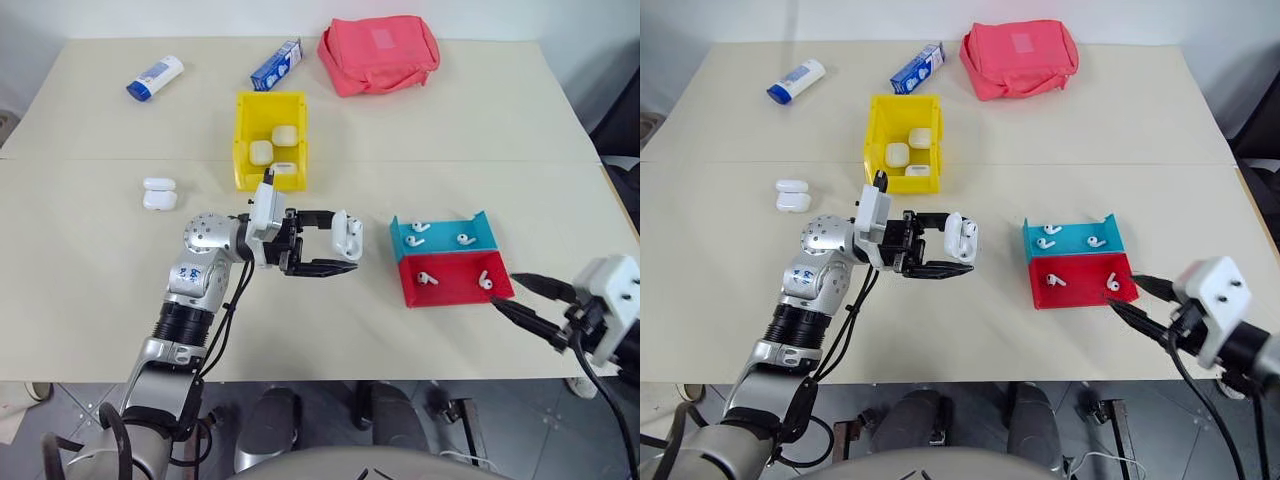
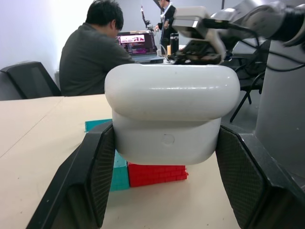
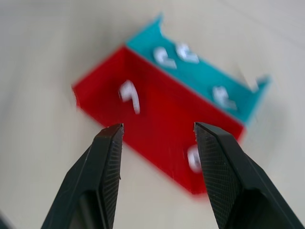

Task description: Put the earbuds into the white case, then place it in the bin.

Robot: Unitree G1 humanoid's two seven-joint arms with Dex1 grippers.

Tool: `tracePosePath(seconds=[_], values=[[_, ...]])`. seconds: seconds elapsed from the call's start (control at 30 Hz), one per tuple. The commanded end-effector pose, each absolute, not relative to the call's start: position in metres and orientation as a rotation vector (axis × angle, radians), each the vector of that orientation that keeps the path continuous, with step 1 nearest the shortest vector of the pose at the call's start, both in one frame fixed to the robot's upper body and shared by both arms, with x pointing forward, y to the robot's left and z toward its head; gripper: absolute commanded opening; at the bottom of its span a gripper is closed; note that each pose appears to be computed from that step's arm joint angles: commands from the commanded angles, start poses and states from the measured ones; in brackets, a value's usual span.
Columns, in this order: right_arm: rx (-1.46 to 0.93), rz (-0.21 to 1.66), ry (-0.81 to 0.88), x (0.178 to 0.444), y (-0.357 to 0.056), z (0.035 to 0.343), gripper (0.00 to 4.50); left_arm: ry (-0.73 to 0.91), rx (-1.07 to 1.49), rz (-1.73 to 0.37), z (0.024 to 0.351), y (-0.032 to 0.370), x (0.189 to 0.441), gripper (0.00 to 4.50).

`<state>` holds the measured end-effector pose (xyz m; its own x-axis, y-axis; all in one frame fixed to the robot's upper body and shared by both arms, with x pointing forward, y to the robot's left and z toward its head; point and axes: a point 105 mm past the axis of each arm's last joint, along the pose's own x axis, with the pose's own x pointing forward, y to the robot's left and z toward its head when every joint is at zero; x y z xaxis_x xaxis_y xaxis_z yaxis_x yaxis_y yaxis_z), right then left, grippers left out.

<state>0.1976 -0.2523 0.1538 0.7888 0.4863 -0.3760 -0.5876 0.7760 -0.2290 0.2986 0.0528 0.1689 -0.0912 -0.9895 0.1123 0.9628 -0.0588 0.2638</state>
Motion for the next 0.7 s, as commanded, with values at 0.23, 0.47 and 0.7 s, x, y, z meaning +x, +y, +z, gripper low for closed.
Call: tracePosePath(seconds=[0.23,0.47,0.7], values=[[-0.4,0.536,0.267,0.195,-0.255,0.172,2.44,-0.348,0.144,-1.627,0.177,0.054,0.302,2.78],[-0.507,0.598,0.281,0.226,-0.243,0.182,2.44,-0.351,0.154,-1.585,0.177,0.059,0.305,2.78],[-0.651,0.633,0.436,0.278,-0.246,0.184,2.44,-0.368,0.15,-1.566,0.173,0.058,0.299,2.78]])
